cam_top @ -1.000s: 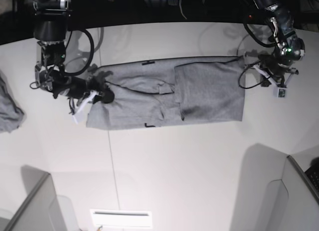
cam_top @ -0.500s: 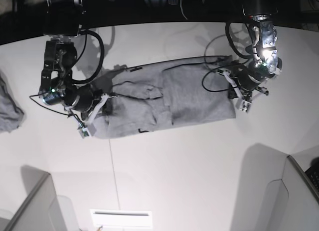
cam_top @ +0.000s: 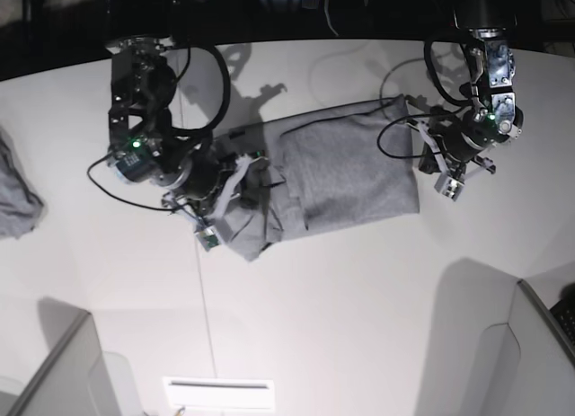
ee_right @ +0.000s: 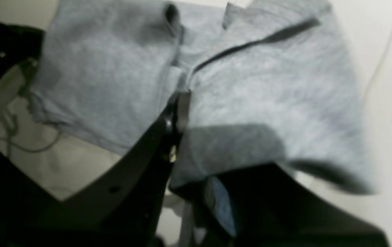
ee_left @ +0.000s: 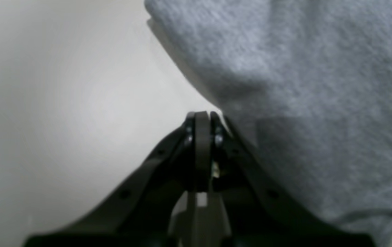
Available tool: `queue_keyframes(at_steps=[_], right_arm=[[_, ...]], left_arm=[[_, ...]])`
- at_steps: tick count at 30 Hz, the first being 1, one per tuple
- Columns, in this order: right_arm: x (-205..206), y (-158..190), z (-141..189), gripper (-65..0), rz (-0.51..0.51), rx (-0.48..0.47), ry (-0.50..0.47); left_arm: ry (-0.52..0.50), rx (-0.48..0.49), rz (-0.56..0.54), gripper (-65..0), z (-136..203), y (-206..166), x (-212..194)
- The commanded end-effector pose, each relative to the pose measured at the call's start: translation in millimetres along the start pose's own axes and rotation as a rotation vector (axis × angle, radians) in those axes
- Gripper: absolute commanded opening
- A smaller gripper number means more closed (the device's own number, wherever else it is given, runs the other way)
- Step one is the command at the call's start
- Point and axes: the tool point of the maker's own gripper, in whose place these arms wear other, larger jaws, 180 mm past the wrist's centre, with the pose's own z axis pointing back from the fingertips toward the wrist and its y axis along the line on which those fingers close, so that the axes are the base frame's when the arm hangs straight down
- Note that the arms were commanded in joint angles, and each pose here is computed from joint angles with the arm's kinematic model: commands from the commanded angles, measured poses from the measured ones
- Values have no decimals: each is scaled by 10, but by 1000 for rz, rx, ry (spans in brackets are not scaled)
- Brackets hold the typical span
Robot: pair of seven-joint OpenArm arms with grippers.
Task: Fold the T-shirt properly
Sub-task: 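Grasp the shirt's other end with the right gripper and fold it over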
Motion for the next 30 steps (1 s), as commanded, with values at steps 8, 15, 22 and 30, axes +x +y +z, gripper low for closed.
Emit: queue_keyframes(at_steps=[8,15,22,30], right_arm=[[242,693,-124,-650,29,125,-69],[260,1040,-192,-650,31,170,-68],[354,1309,-239,-650,39,194,-92],[105,1340,-631,-650,50,177,-1]], left_arm=[[25,31,-26,-650,74,134,-75],[36,29,-25,-650,78,121,-123],[62,20,-21,-650,93,73,-256],[59,48,-29,-650,275,93,-341]])
